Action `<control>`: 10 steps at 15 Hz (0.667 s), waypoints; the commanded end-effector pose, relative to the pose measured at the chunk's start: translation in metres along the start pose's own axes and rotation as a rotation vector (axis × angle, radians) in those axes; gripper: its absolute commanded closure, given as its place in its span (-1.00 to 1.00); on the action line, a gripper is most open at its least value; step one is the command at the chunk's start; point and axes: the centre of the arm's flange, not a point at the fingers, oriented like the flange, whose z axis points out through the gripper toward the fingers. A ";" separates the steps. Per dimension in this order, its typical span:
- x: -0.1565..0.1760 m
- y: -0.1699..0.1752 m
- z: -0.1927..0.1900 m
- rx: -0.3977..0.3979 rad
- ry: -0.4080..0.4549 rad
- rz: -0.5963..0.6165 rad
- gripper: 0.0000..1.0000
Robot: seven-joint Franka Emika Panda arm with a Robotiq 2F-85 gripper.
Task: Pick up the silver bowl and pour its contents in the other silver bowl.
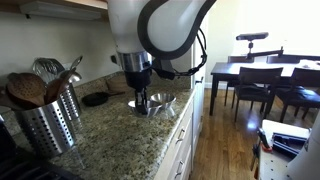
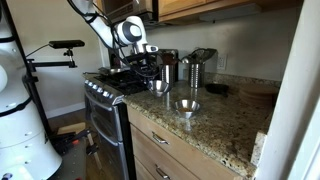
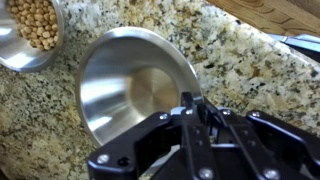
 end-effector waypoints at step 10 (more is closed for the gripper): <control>0.036 -0.017 0.029 -0.038 -0.045 -0.027 0.86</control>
